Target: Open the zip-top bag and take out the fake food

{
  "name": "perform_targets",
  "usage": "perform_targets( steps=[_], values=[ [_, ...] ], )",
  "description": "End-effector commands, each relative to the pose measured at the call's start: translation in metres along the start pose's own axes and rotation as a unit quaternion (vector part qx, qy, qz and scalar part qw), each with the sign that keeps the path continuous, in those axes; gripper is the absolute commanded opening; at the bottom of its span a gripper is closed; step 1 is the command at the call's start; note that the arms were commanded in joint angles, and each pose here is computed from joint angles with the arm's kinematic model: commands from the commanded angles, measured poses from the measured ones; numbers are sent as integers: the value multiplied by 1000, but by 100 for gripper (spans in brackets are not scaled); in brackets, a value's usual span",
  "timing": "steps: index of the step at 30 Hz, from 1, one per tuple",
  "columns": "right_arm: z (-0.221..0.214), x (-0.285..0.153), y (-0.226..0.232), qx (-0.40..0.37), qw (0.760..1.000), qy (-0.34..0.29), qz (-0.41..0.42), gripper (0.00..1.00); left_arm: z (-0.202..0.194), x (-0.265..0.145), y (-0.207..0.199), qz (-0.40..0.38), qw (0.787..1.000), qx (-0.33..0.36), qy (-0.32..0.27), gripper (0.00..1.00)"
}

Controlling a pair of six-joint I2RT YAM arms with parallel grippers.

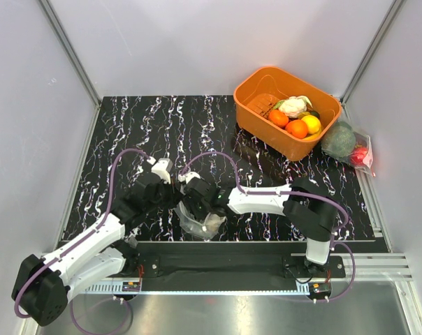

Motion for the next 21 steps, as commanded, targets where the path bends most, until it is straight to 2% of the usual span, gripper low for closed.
perform_targets(
  steps=[1,6,7,8,12,17,21],
  values=[
    [8,7,1,10,999,-27,-21,51,7,0,-8,-21,1000,0,-20,0],
    [3,18,-1,15,999,-17,-36,52,6,1,-11,-32,999,-6,-20,0],
    [0,20,0,14,999,-12,-37,48,6,1,-12,-34,999,-8,-22,0],
    [-1,21,0,17,999,-10,-40,40,6,2,-12,-35,999,-10,-23,0],
    [1,14,0,19,999,-15,-43,24,6,3,-11,-31,999,-9,-23,0],
    [18,-15,-3,20,997,-50,-51,12,7,6,-12,-34,999,-10,-21,0],
    [34,-43,7,23,996,-81,-21,6,9,8,-11,-29,999,-11,-22,0]
  ],
)
Point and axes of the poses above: each gripper's point midway between its finger pads, its own x axis out along the fingers, its own y axis along the line the jaws close on, z = x × y, the point moved 2 cm from there along -x, back along the fingers, and after that the axes turned 2 degrees about -x, right-handed, at the moved point
